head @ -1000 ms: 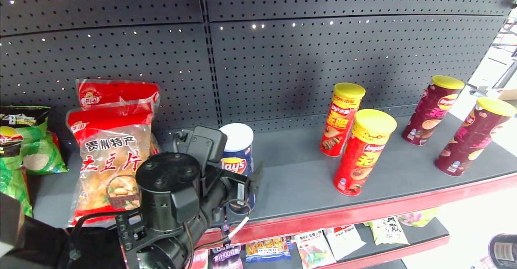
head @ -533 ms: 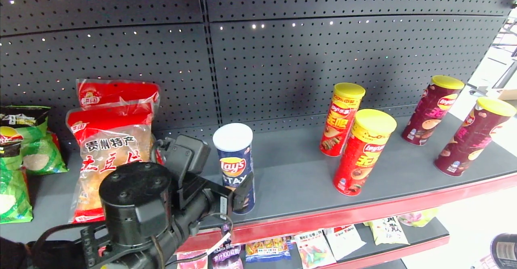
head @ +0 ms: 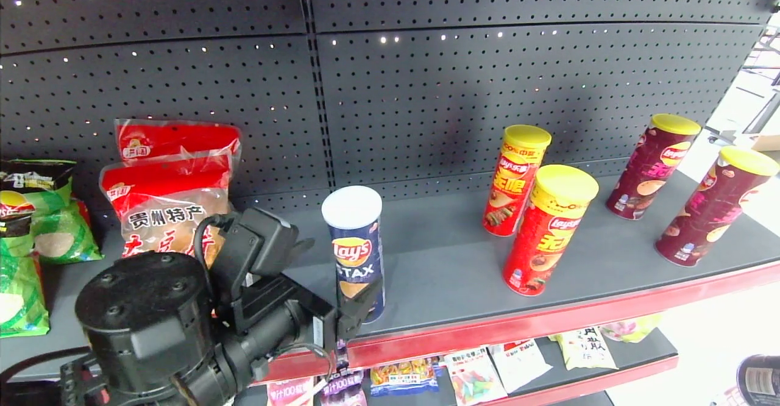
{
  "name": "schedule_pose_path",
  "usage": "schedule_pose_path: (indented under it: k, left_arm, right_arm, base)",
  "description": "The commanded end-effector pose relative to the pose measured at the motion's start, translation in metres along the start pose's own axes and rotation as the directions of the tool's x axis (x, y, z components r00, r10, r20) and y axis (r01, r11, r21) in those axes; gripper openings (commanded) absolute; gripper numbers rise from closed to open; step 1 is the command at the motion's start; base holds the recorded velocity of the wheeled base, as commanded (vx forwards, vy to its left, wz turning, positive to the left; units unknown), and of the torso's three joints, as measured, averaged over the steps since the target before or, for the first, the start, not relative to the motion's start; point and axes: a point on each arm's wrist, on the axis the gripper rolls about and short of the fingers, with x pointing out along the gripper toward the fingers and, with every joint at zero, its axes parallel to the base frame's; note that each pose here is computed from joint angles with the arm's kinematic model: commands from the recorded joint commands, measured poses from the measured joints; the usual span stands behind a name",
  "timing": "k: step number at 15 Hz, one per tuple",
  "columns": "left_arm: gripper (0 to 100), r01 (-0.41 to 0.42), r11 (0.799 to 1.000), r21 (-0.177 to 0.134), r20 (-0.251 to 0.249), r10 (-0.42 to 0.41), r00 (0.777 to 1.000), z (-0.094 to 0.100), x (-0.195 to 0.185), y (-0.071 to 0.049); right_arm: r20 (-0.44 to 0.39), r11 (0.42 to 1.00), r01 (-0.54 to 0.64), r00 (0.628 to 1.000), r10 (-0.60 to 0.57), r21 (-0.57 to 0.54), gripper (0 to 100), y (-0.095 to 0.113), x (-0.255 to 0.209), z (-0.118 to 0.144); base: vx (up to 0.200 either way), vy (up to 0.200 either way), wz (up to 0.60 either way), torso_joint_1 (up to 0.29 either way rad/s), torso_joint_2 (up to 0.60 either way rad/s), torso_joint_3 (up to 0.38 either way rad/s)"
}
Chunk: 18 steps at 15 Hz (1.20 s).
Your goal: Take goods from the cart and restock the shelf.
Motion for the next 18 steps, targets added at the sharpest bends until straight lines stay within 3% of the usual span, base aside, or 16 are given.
schedule_pose_path:
  k: [1,14,17,18]
  left_arm:
    - [100,-0.012,1.0,0.003,0.008,0.012,1.0,0.001,-0.005,0.005]
    - [100,-0.034,0.999,0.008,-0.016,0.035,0.999,-0.006,-0.009,0.012]
    - [100,-0.053,0.999,0.001,0.021,0.053,0.998,0.001,-0.012,0.015]
    - [100,-0.096,0.995,0.016,0.023,0.095,0.995,0.001,-0.012,0.023]
  right_arm:
    - [-0.005,1.0,0.001,1.0,-0.001,-0.001,0,0.0,0.0,-0.001]
    - [-0.033,1.0,-0.009,0.999,0.009,-0.001,0,0.003,0.001,-0.014]
    - [-0.041,1.0,-0.012,0.999,0.012,-0.002,0,0.003,0.002,-0.017]
    - [-0.041,1.0,-0.012,0.999,0.012,0.0,0,0.003,0.002,-0.017]
  base:
    - [0.0,0.0,0.0,0.0,0.0,0.0]
    - [0.0,0.0,0.0,0.0,0.0,0.0]
    - [0.0,0.0,0.0,0.0,0.0,0.0]
    - [0.0,0.0,0.0,0.0,0.0,0.0]
